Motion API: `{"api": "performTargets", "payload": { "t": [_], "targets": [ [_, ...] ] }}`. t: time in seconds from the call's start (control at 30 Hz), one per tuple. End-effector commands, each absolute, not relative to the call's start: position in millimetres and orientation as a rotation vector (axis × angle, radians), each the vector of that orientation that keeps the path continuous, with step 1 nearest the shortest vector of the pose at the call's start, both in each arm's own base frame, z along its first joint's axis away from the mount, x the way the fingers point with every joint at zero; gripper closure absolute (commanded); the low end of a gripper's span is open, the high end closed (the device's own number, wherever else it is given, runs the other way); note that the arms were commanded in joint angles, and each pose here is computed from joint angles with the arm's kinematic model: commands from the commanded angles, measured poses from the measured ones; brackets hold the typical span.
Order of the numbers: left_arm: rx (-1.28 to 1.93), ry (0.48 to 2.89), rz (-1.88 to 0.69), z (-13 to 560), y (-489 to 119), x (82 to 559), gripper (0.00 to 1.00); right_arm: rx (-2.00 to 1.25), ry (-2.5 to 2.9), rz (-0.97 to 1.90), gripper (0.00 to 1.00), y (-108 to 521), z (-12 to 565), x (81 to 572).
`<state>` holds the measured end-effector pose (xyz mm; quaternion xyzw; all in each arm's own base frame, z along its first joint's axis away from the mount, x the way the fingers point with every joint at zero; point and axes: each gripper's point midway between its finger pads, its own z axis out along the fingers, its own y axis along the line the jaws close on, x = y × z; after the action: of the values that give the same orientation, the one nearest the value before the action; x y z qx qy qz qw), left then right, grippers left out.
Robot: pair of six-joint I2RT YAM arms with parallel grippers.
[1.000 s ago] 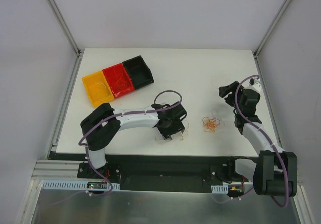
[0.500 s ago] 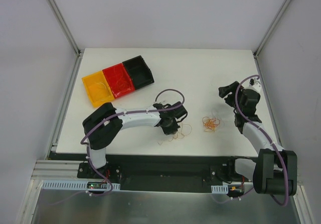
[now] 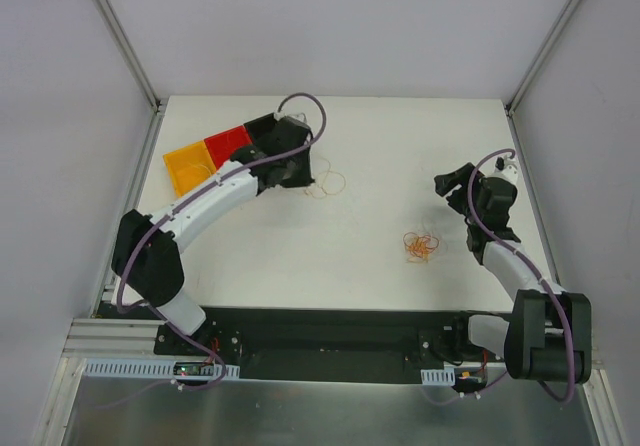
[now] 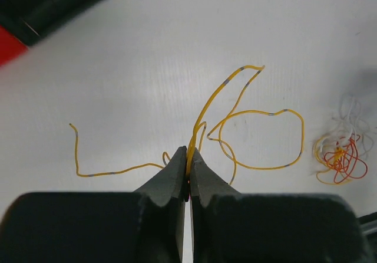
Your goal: Untangle the cables
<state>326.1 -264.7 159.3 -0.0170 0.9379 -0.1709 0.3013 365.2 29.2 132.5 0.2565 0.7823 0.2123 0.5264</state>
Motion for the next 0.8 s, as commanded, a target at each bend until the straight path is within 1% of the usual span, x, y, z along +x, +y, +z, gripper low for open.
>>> {"api": "performTargets", "payload": {
  "t": [0.0, 0.07, 0.17, 0.23, 0.4, 0.47, 0.6, 0.7, 0.77],
  "targets": [
    [0.240, 2.319, -0.443, 211.8, -240.3, 375.4, 1.00, 0.588, 1.804, 0.542, 0.28, 29.3, 152.6, 378.2],
    [0.344, 2.290, -0.479, 217.6, -242.2, 394.4, 1.00, 0.584, 1.805, 0.544, 0.28, 29.8, 153.2, 379.6],
    [0.397, 2.251, -0.558, 224.4, -242.3, 421.6, 1.00, 0.585, 1.810, 0.545, 0.29, 29.6, 152.2, 381.2],
    [0.391, 2.233, -0.607, 226.1, -238.6, 441.8, 1.00, 0.587, 1.812, 0.545, 0.28, 29.3, 151.4, 382.1],
    [0.305, 2.219, -0.635, 224.7, -212.1, 490.9, 1.00, 0.586, 1.823, 0.551, 0.29, 29.8, 148.6, 383.8],
    [0.306, 2.207, -0.726, 219.7, -210.7, 501.7, 1.00, 0.588, 1.823, 0.557, 0.28, 30.1, 148.8, 384.7],
    [0.293, 2.209, -0.999, 205.4, -211.1, 515.7, 1.00, 0.586, 1.825, 0.566, 0.29, 31.4, 148.4, 386.0],
    [0.214, 2.236, -1.073, 184.1, -201.5, 526.0, 1.00, 0.590, 1.829, 0.567, 0.29, 30.8, 146.7, 386.7],
    [0.162, 2.256, -1.061, 171.6, -190.1, 530.3, 1.00, 0.590, 1.834, 0.572, 0.29, 31.6, 145.2, 386.7]
  ]
}}
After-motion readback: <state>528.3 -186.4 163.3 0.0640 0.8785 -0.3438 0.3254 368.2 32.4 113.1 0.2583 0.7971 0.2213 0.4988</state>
